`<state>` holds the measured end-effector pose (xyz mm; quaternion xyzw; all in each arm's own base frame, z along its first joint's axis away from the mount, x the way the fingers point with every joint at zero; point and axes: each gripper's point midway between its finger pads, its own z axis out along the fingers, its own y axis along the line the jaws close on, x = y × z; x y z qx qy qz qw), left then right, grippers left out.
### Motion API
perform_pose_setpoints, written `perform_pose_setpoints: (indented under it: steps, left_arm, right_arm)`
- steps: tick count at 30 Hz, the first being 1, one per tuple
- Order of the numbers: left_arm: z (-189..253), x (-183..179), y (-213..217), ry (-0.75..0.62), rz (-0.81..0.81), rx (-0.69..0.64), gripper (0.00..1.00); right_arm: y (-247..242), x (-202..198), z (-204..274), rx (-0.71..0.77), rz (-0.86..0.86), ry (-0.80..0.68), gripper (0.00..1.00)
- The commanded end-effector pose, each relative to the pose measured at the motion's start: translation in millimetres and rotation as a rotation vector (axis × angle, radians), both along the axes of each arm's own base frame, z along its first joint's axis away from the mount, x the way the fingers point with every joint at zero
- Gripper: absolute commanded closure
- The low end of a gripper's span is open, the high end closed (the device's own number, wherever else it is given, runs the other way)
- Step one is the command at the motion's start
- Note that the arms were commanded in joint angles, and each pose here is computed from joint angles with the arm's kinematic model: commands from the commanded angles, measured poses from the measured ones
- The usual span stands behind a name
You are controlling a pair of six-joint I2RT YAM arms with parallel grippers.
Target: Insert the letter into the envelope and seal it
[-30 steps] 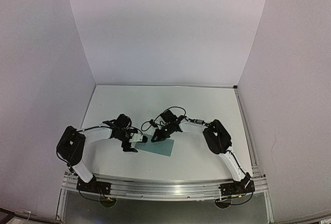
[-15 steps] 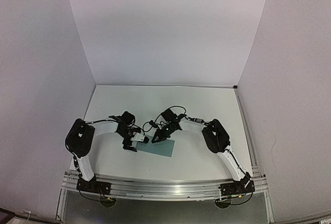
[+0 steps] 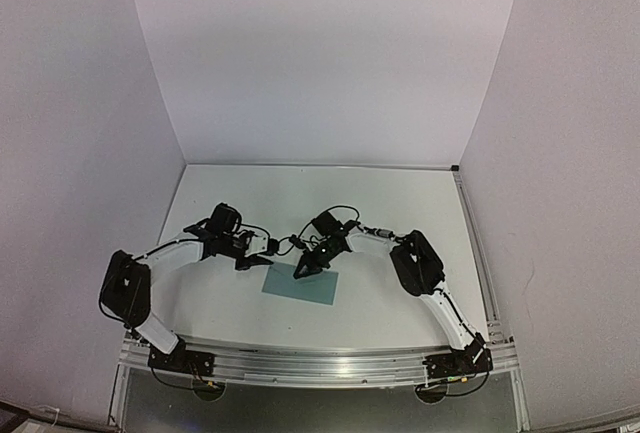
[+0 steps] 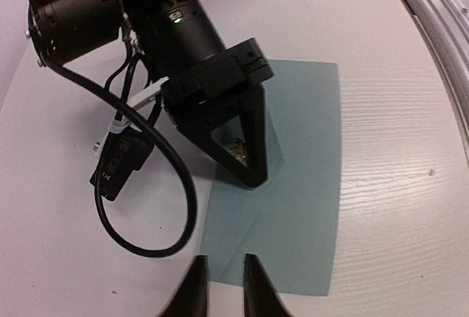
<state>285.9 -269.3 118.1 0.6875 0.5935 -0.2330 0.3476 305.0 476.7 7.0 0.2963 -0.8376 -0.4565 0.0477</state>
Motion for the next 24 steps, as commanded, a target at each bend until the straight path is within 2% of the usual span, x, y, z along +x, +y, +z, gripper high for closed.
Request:
perform_pose_setpoints:
  steps: [1,4,10,24]
  left_arm:
    - [-23,48,-16,-0.100,0.077,-0.031,0.99]
    - [-39,55,-17,-0.136,0.055,-0.006,1.00]
    - [-60,53,-18,-0.106,0.024,0.042,1.00]
    - [-132,52,-1,-0.167,0.019,0.351,1.00]
  right_arm:
    - [-13,-12,-39,-0.132,-0.020,0.056,1.00]
    - [-14,-11,-39,-0.138,-0.027,0.054,1.00]
    - [-14,-8,-42,-0.153,-0.042,0.051,1.00]
    - [-14,-2,-41,-0.170,-0.059,0.023,1.00]
